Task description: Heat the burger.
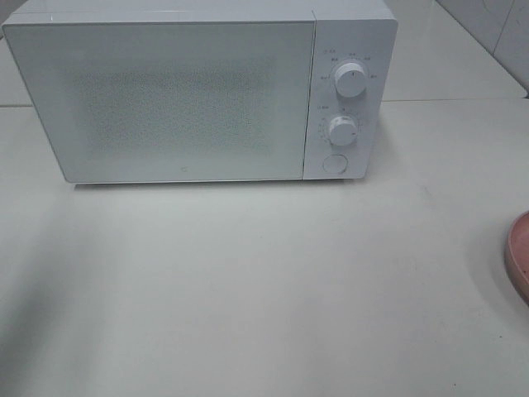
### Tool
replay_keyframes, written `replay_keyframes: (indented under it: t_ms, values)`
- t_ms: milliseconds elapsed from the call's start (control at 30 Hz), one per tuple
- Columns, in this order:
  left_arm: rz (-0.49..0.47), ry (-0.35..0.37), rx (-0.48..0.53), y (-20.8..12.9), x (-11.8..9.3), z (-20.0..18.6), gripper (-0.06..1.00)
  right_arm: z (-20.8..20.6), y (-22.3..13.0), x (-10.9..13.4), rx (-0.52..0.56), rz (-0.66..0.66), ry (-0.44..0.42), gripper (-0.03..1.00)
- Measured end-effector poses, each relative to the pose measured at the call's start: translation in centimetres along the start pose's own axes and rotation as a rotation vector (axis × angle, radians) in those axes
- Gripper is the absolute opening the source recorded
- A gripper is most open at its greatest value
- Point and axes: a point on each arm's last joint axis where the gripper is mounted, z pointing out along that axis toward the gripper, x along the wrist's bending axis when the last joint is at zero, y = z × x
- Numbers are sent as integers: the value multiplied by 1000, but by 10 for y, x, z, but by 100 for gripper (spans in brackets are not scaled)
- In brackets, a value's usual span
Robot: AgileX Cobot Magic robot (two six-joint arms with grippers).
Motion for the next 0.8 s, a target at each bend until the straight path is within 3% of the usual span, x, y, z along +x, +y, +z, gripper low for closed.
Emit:
replay_keyframes:
  t_ms: [567,800]
  values:
    - [13,37,-244,-95,4,-6,99,0,0,0,0,0,0,77]
    - [16,41,-456,-119,3,-27,99,0,0,0,0,0,0,77]
